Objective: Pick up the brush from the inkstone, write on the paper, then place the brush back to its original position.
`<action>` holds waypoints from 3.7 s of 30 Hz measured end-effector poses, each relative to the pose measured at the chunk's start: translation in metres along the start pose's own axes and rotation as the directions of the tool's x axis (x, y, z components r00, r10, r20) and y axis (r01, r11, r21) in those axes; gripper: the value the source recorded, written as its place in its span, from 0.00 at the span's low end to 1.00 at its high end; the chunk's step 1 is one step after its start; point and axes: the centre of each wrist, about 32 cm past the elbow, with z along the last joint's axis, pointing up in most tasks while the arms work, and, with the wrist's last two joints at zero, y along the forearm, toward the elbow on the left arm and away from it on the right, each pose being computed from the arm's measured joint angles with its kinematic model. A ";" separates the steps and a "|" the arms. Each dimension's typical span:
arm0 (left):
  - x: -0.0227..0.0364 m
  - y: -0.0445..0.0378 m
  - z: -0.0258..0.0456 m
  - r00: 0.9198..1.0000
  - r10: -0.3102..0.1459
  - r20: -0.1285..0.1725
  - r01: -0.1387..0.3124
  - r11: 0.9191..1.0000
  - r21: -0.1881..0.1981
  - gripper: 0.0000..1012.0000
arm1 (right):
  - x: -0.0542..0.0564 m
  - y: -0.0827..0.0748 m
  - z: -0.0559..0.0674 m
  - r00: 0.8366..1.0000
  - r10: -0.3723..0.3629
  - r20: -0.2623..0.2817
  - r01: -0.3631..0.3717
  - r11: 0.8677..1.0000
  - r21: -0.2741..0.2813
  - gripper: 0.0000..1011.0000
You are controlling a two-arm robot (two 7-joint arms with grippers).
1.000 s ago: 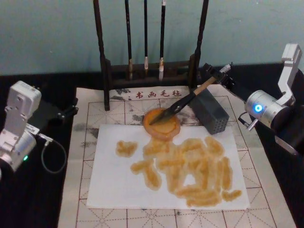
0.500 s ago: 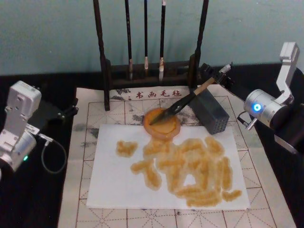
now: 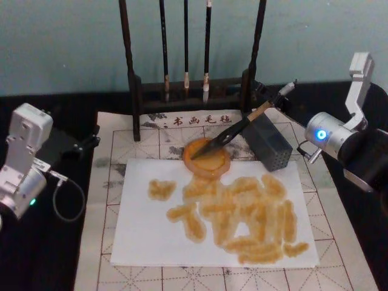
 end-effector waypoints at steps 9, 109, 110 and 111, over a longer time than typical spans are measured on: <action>0.0000 0.0000 0.0000 1.000 0.000 0.000 0.000 1.000 0.000 0.99 | -0.001 0.004 0.000 0.999 -0.013 -0.032 0.014 1.000 0.003 0.99; 0.0000 0.0000 0.0000 1.000 0.000 0.000 0.000 1.000 0.000 0.99 | -0.017 0.001 0.009 1.000 0.014 0.012 -0.014 0.999 0.033 0.18; 0.0000 0.0000 0.0000 1.000 0.000 0.000 0.000 1.000 0.000 0.99 | -0.018 0.001 0.010 1.000 0.011 0.023 -0.012 0.999 0.032 0.18; 0.0000 0.0000 0.0000 1.000 0.000 0.000 0.000 1.000 0.000 0.99 | -0.018 0.002 0.010 1.000 0.010 0.028 -0.011 0.999 0.033 0.18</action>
